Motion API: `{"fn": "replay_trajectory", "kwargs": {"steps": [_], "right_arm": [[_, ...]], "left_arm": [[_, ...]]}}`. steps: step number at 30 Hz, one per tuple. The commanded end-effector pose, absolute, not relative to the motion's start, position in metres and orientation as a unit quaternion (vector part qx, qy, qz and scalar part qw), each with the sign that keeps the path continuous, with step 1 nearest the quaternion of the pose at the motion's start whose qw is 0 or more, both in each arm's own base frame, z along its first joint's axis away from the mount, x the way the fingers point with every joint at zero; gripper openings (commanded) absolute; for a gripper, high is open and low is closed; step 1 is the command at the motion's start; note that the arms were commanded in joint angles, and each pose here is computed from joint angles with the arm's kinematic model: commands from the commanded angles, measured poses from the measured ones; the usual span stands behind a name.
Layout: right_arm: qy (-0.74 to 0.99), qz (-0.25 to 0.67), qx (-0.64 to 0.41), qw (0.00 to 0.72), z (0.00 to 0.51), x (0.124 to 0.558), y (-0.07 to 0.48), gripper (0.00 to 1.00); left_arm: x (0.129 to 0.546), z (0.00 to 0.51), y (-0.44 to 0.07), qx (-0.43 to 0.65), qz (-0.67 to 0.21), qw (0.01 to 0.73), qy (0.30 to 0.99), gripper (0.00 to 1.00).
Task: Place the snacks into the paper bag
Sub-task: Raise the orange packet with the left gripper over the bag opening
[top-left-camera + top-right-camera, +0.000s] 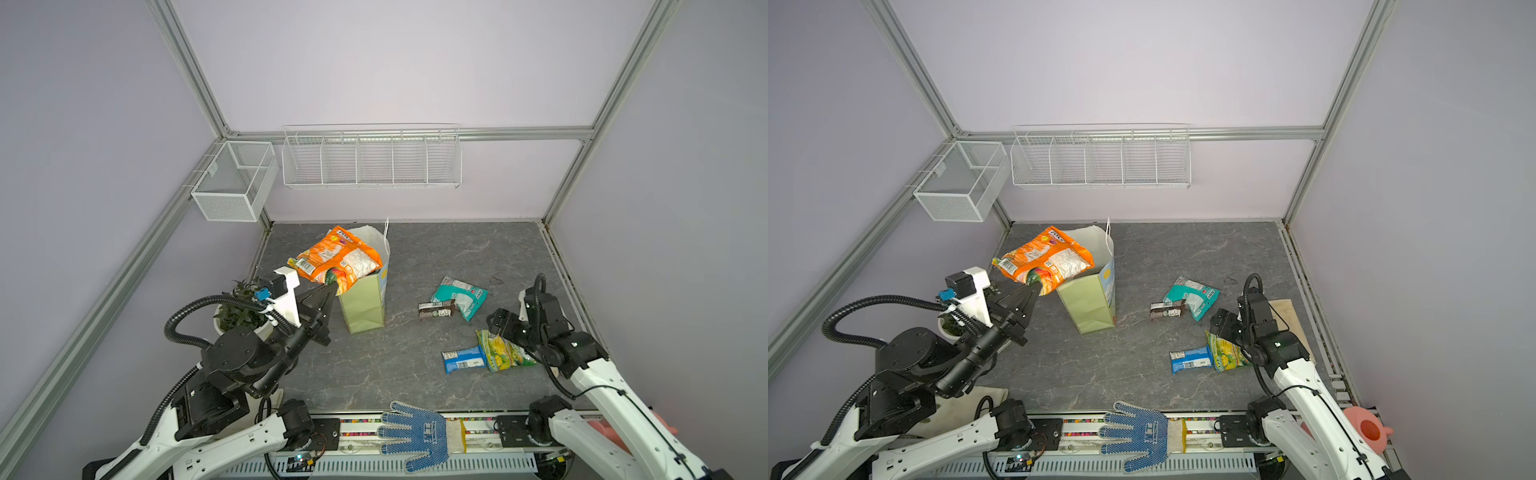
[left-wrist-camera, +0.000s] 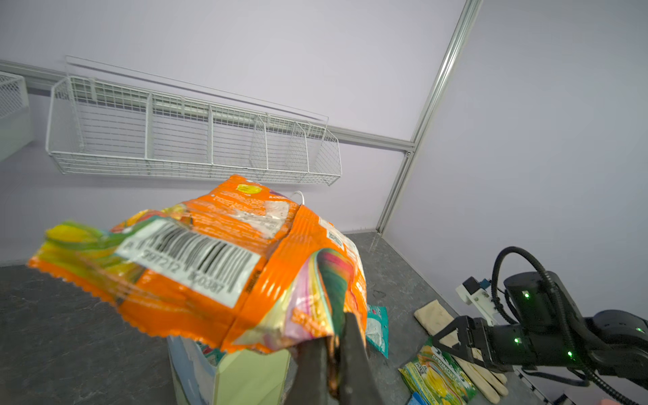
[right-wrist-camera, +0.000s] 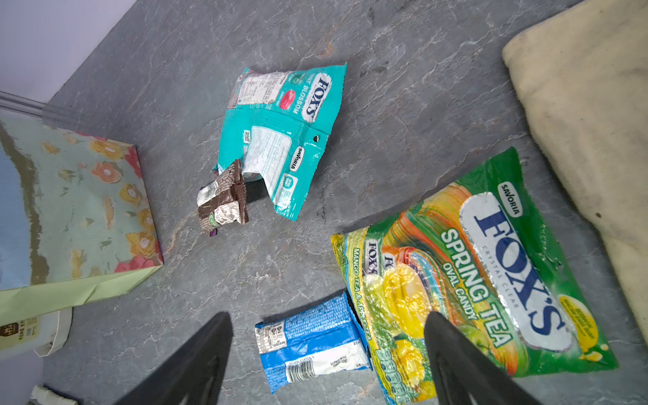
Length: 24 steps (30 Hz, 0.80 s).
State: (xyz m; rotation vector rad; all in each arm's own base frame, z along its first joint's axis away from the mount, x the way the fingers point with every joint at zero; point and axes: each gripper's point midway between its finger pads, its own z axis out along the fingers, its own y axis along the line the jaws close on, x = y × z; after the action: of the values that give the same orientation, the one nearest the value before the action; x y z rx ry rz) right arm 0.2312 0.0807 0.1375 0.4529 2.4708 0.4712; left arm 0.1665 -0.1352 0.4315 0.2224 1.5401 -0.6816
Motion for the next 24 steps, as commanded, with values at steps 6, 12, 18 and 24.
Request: {"fn": "replay_trajectory", "kwargs": {"steps": [6, 12, 18, 24], "right_arm": [[0.922, 0.194, 0.178, 0.284, 0.138, 0.236, 0.089, 0.88], [0.924, 0.198, 0.174, 0.277, 0.138, 0.238, 0.095, 0.89], [0.925, 0.201, 0.165, 0.276, 0.139, 0.239, 0.101, 0.89], [0.928, 0.197, 0.156, 0.275, 0.138, 0.238, 0.105, 0.89]], "left_arm": [[0.167, 0.455, -0.104, 0.075, -0.256, 0.696, 0.666, 0.00], [0.175, 0.458, -0.104, 0.084, -0.211, 0.701, 0.676, 0.00], [0.183, 0.459, -0.110, 0.100, -0.167, 0.697, 0.690, 0.00], [0.188, 0.459, -0.115, 0.108, -0.152, 0.694, 0.695, 0.00]]}}
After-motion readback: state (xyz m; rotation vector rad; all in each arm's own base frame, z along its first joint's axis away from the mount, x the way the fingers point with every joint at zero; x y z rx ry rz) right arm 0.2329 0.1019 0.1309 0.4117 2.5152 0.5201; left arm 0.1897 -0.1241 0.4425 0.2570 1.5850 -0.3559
